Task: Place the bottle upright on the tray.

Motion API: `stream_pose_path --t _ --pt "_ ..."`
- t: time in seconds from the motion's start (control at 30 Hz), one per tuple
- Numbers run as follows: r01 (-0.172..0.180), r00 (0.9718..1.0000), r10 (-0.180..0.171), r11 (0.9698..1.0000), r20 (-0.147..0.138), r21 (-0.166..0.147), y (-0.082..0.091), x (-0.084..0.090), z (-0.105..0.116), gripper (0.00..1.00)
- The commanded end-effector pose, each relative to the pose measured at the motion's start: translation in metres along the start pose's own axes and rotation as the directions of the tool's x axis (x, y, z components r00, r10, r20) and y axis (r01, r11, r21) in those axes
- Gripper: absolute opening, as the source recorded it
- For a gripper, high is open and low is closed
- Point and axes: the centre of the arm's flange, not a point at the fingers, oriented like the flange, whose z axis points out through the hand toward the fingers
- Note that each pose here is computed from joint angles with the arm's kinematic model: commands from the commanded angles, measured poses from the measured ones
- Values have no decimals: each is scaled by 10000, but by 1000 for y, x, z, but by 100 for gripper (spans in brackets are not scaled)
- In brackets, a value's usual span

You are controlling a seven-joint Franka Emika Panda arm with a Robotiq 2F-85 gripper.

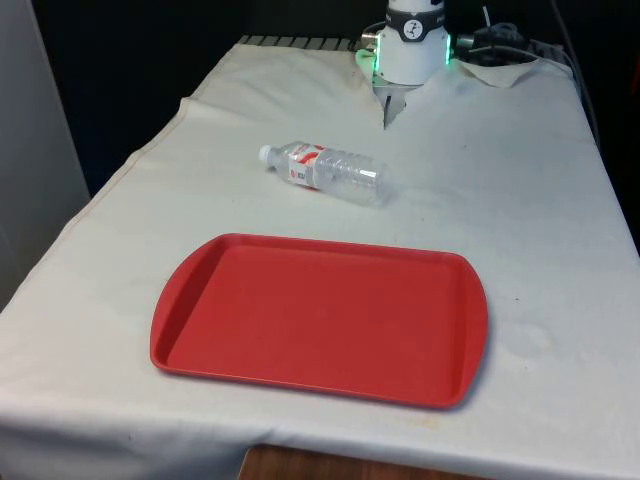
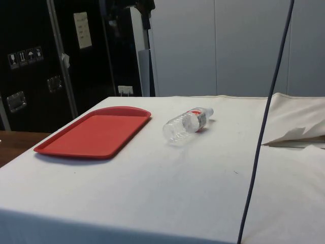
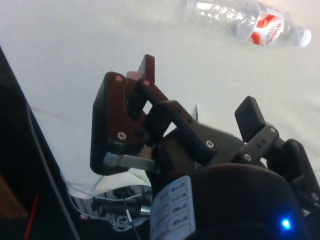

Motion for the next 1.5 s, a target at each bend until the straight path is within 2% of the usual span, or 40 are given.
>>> stream_pose_path --t 0.0,0.07,0.1,0.17,0.33,0.37,0.47,0.6,0.63,0.67,0.87,0.9,0.97,1.1,1.13,1.17,1.2,1.4,1.43,1.47 --pt "-156 9999 156 9999 -61 56 0 1 0 100" --pt "-286 9996 286 9996 -60 56 -1 1 1 100" --pt "-210 9998 210 9998 7 -7 -1 0 1 100" --pt "-495 9988 496 9988 -61 55 -1 1 3 100" --pt "-834 9965 835 9965 -61 54 -3 1 5 100" --pt "-709 9975 709 9975 4 -12 -2 1 5 100" --pt "-1116 9937 1116 9937 -40 49 -3 1 7 100" --pt "-1384 9904 1384 9904 -40 49 -4 2 9 100" --pt "-1275 9918 1275 9918 24 -33 -3 1 8 100" --pt "-1532 9882 1532 9882 -17 30 -4 2 11 100" --pt "-1935 9811 1935 9811 4 8 -5 2 13 100" --pt "-1837 9830 1838 9830 41 -58 -4 2 13 100" --pt "-2131 9770 2131 9770 10 -1 -6 2 15 100" --pt "-2387 9711 2387 9711 23 -2 -6 2 17 100" --pt "-2533 9674 2533 9674 22 -3 -6 2 18 100" --pt "-2461 9692 2462 9692 55 -85 -5 2 17 100" --pt "-2590 9659 2591 9659 35 -18 -6 2 19 100" --pt "-2987 9543 2987 9543 58 -38 -7 3 22 100" --pt "-3120 9500 3120 9501 63 -48 -7 3 23 100" --pt "-2999 9539 3000 9539 79 -129 -6 3 22 100"
